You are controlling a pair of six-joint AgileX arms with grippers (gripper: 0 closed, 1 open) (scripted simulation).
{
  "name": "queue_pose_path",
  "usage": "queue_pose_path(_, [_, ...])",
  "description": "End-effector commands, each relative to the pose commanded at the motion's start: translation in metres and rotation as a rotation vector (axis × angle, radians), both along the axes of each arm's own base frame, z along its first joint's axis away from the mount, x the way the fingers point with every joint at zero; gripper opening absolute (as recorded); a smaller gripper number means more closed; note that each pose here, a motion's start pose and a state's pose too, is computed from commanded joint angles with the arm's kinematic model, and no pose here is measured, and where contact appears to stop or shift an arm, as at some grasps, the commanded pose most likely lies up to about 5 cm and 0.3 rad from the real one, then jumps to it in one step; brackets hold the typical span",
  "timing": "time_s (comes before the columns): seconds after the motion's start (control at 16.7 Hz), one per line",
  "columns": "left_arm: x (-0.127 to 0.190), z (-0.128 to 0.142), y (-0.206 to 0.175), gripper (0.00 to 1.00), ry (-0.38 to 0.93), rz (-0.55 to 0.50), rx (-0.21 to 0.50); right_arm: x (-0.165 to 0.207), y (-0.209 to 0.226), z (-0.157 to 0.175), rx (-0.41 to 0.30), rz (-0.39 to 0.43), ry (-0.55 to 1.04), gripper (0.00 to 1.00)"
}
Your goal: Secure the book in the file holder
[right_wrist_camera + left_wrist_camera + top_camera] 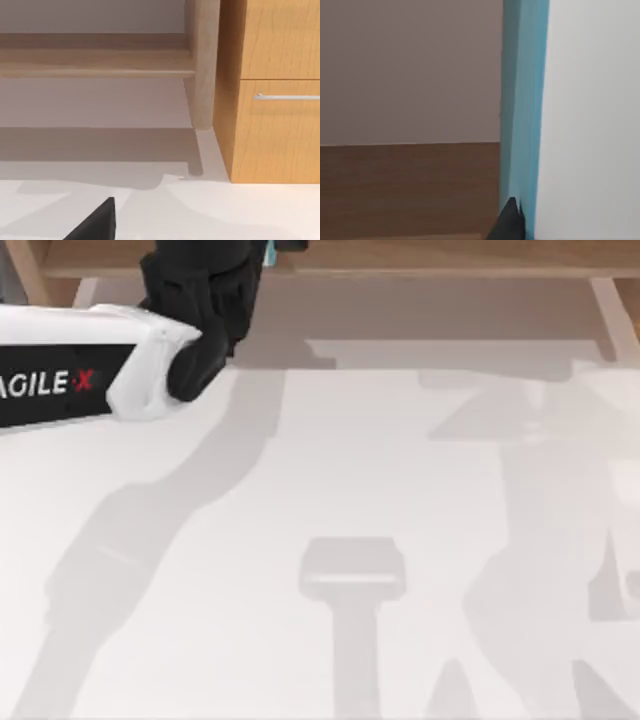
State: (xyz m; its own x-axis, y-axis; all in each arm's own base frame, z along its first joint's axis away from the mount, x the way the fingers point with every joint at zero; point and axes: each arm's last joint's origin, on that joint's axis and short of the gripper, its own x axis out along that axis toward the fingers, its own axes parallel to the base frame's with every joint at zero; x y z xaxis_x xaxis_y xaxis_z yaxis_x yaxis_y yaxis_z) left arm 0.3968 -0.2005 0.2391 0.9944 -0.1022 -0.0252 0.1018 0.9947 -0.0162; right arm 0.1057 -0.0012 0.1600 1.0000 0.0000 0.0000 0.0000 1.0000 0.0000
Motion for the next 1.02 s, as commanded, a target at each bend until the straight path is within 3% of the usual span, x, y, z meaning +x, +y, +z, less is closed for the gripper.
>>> queue_pose_path(0.54, [-0.088, 0.022, 0.086, 0.0, 0.133, -0.109, 0.068, 0.0, 0.0, 0.0, 0.0, 0.0, 0.0, 1.0])
queue_pose_path(1.02, [-0.138, -0.033, 0.181, 0.0, 0.395, -0.153, 0.315, 0.0, 0.0, 0.0, 0.0, 0.0, 0.0, 1.0])
